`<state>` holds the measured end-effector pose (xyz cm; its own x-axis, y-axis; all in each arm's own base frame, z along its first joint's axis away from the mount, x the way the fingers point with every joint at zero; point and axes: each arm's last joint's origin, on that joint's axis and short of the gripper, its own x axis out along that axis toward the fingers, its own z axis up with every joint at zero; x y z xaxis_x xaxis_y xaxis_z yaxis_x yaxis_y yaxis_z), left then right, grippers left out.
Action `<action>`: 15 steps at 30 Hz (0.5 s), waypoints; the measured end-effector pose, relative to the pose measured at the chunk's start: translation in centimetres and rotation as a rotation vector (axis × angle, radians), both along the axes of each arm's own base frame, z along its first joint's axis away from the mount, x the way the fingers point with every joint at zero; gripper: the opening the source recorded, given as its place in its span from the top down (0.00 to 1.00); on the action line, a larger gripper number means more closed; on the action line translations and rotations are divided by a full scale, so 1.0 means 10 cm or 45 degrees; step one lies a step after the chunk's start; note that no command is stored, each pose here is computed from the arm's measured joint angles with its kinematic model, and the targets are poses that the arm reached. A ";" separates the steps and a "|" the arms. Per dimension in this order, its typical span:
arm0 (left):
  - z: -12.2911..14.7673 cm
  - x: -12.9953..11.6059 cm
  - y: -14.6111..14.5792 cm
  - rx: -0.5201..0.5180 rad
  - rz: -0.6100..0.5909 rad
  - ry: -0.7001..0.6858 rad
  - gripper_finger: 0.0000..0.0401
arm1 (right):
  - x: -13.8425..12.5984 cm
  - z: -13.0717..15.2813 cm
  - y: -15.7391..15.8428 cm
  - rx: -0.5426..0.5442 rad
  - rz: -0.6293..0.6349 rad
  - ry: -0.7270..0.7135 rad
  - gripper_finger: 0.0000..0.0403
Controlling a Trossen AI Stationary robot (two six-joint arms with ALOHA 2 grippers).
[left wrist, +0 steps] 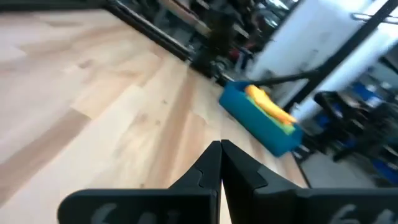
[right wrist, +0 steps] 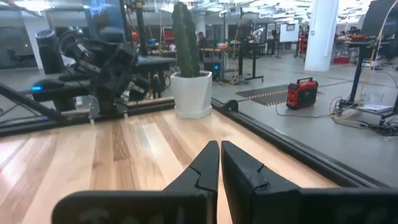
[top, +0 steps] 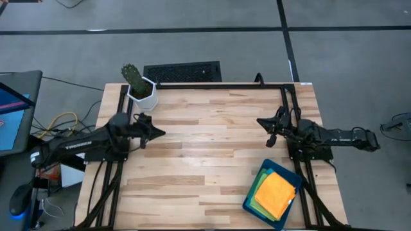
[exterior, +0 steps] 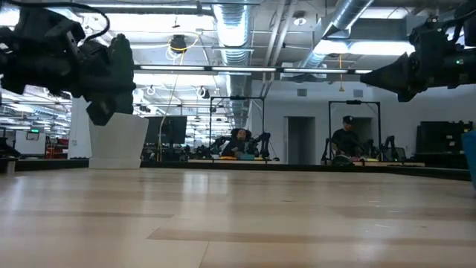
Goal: Fold microfiber towels
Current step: Return to Home Position
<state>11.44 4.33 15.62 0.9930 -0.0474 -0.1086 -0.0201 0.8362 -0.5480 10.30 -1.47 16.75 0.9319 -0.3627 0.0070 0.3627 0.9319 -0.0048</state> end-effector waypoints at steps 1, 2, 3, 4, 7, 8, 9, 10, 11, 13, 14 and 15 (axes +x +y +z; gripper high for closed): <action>-0.01 -0.01 -0.03 0.003 0.028 0.013 1.00 | 0.00 -0.01 0.00 0.000 0.000 0.008 0.89; -0.02 -0.02 -0.06 0.000 0.047 0.039 1.00 | 0.00 -0.01 0.00 0.001 0.000 0.017 0.89; -0.04 -0.03 -0.08 -0.005 0.061 0.070 1.00 | 0.00 -0.01 0.00 0.001 0.000 0.019 0.89; -0.06 -0.05 -0.11 -0.005 0.074 0.092 1.00 | 0.00 -0.01 0.00 0.001 0.000 0.019 0.89; -0.01 -0.08 -0.17 0.034 0.111 0.041 1.00 | 0.00 -0.03 0.00 0.002 0.000 0.042 0.89; 0.02 -0.09 -0.18 0.049 0.122 0.005 1.00 | 0.00 -0.03 0.00 0.002 0.000 0.042 0.89; 0.05 -0.11 -0.20 0.063 0.128 -0.039 1.00 | 0.00 -0.04 0.00 0.002 0.000 0.047 0.89; 0.08 -0.13 -0.22 0.074 0.129 -0.083 1.00 | 0.00 -0.04 0.00 0.003 0.000 0.054 0.89; 0.11 -0.14 -0.24 0.083 0.125 -0.125 1.00 | 0.00 -0.04 0.00 0.003 0.000 0.057 0.89; 0.17 -0.18 -0.27 0.097 0.107 -0.207 1.00 | 0.00 -0.04 0.00 0.003 0.000 0.057 0.89; 0.18 -0.19 -0.29 0.100 0.093 -0.236 1.00 | 0.00 -0.04 0.00 0.003 0.000 0.057 0.89; 0.20 -0.19 -0.30 0.101 0.077 -0.250 1.00 | 0.00 -0.04 0.00 0.003 0.000 0.057 0.89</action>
<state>9.50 1.34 17.64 0.9961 0.0142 0.0865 0.0290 0.8775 -0.4787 10.30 -1.47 16.31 0.9314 -0.3623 -0.0353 0.3619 0.9320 -0.0188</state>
